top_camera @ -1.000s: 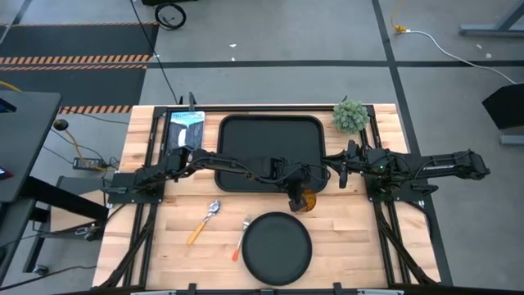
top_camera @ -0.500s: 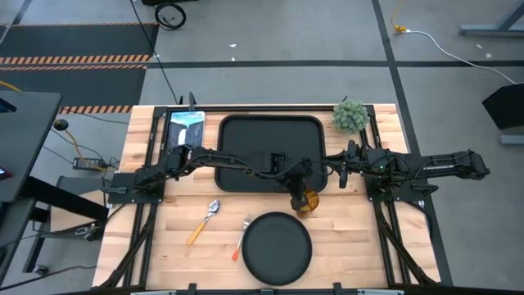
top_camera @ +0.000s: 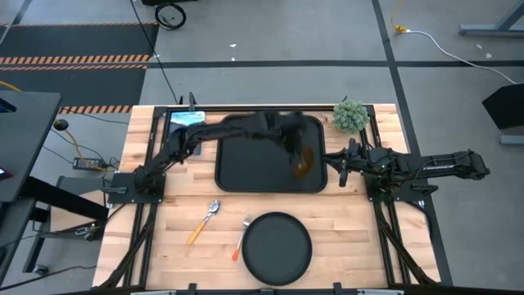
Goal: Pick and place plate/cup/fork/spoon on tray
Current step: Put the orange cup on the black tray
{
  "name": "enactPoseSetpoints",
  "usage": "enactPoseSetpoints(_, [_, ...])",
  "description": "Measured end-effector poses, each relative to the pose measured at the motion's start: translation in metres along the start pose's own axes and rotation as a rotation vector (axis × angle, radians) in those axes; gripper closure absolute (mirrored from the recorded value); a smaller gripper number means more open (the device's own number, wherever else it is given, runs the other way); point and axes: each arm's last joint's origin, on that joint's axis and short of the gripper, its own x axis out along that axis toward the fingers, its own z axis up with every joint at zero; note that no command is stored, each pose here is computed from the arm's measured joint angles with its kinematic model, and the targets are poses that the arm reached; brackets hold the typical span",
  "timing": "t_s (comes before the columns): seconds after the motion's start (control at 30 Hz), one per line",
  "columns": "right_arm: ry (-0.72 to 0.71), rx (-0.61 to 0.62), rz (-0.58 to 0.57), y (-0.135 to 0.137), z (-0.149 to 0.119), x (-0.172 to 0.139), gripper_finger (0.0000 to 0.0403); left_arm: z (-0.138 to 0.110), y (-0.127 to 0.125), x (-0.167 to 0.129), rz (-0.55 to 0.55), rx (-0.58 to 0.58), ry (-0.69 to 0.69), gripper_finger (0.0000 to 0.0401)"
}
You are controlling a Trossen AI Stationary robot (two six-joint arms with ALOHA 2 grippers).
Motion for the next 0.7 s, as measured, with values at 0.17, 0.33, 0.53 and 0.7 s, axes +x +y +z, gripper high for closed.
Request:
enactPoseSetpoints(0.17, [-0.016,-0.009,-0.009,0.0,0.001,0.0,0.0339,0.013,0.057,-0.001,0.086,-0.028,-0.095,0.0384])
enactPoseSetpoints(0.33, [-0.025,-0.012,-0.007,0.0,0.002,0.0,0.0339,0.017,0.102,0.007,0.125,-0.069,-0.228,0.0383])
enactPoseSetpoints(0.53, [-0.054,-0.002,-0.005,0.001,0.005,0.0,0.0339,0.003,0.132,0.035,0.082,-0.152,-0.22,0.0383])
enactPoseSetpoints(0.7, [-0.071,0.004,0.001,0.001,0.007,0.0,0.0339,-0.011,0.134,0.056,0.046,-0.18,-0.135,0.0383])
